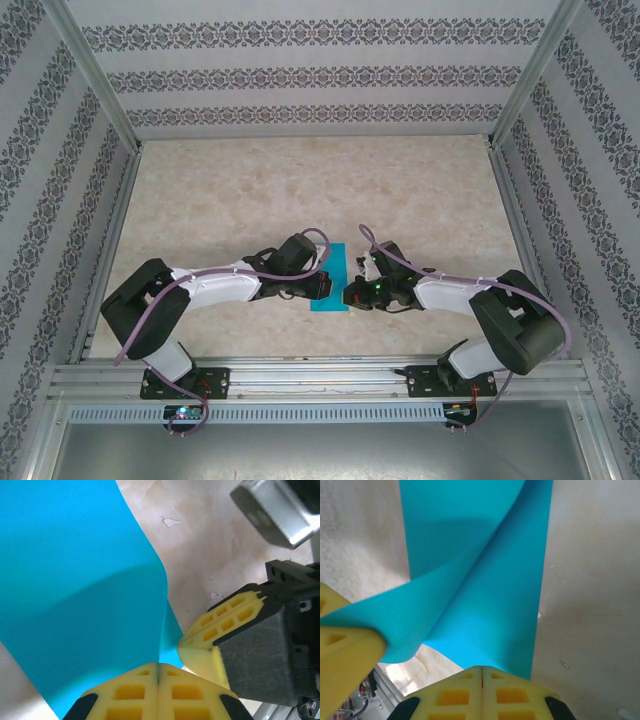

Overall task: Fold a paper plane with a square sheet of paper (fold left side to right side)
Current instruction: Fold the triangle a second time at the center of the table.

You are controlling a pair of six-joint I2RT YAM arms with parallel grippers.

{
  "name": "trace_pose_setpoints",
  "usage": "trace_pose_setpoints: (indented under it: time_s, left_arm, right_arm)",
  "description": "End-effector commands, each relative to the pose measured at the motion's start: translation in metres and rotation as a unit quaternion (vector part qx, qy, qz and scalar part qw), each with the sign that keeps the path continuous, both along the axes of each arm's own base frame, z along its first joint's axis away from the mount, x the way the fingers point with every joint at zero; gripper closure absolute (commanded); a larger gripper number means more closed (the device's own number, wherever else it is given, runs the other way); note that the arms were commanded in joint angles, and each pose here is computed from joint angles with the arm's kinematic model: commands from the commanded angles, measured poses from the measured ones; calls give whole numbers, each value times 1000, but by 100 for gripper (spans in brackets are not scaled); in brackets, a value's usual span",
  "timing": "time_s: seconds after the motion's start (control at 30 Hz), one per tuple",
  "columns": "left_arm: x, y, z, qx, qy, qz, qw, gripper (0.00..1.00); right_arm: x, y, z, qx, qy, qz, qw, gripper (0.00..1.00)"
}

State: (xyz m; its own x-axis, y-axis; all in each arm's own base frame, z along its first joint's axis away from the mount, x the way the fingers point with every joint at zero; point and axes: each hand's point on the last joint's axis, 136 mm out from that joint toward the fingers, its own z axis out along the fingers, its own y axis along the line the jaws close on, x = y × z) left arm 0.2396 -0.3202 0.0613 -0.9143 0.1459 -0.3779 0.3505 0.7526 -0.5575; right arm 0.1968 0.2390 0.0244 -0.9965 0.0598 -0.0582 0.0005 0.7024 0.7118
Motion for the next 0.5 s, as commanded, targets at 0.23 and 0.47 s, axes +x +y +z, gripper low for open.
trace_pose_setpoints:
  time_s: [0.23,0.47]
  left_arm:
    - [4,12,-9,5,15,1,1000,100]
    - [9,23,-17,10,21,-5,1000,100]
  right_arm:
    - [-14,-12,-28,-57,28,10,998,100]
    - [-19,-15,-33,-72,37,24,996,100]
